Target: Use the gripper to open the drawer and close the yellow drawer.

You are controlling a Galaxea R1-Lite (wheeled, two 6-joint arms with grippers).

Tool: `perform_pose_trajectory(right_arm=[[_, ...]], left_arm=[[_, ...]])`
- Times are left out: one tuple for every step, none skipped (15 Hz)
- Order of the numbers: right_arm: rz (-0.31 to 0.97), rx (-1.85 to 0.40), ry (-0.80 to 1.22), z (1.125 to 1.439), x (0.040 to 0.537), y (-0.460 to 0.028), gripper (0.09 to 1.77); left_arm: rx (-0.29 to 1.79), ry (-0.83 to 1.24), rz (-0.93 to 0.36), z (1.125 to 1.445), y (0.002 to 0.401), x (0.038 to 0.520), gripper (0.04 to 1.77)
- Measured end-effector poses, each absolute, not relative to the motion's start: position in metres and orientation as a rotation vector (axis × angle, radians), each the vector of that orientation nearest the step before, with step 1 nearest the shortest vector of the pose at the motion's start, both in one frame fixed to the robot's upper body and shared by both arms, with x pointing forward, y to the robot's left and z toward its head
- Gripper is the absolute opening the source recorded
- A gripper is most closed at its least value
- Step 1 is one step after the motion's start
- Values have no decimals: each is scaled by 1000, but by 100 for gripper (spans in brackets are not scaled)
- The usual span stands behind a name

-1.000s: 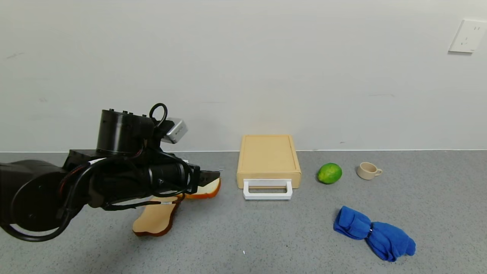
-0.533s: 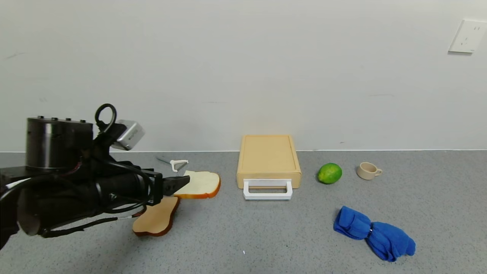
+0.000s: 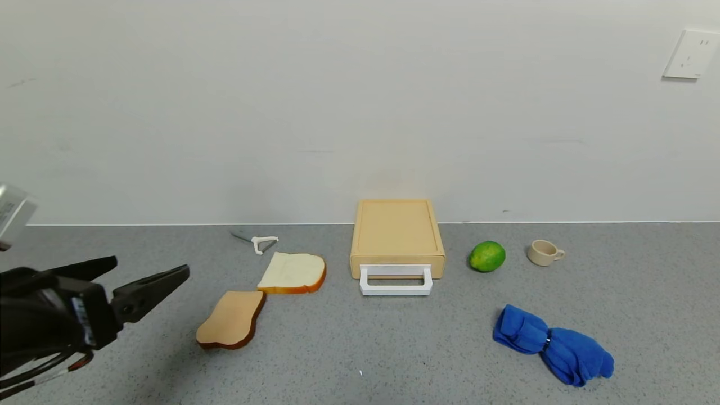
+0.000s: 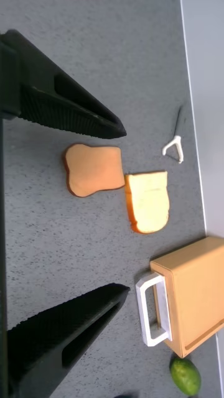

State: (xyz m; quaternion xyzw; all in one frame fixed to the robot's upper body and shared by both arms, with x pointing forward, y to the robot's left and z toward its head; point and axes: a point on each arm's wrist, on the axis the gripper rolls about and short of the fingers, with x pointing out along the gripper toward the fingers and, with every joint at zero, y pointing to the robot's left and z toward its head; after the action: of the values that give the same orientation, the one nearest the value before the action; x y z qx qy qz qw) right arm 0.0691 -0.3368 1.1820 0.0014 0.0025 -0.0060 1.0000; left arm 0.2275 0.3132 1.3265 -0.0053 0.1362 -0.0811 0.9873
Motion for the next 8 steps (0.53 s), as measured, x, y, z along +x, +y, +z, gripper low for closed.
perform_pose_trajectory(right_arm=[[-12, 3, 5, 1182, 69, -337, 171], [-11, 3, 5, 1182, 69, -337, 171], [-11, 3, 5, 1182, 69, -337, 171], [-11, 3, 5, 1182, 69, -337, 171], [-12, 3, 5, 1182, 69, -337, 171], [-12, 3, 5, 1182, 69, -337, 171], [-12, 3, 5, 1182, 69, -337, 171], [-12, 3, 5, 1182, 69, -337, 171]], left_arm=[[-12, 267, -154, 1325, 316, 213, 169], [-13, 268, -148, 1324, 319, 198, 169], [-14, 268, -140, 1323, 321, 181, 169], [-13, 259, -128, 1322, 324, 167, 169], [-13, 245, -108, 1323, 326, 153, 170], [-11, 227, -81, 1323, 329, 139, 170], [-9, 211, -56, 1322, 331, 126, 170], [-8, 199, -32, 1321, 333, 112, 170]])
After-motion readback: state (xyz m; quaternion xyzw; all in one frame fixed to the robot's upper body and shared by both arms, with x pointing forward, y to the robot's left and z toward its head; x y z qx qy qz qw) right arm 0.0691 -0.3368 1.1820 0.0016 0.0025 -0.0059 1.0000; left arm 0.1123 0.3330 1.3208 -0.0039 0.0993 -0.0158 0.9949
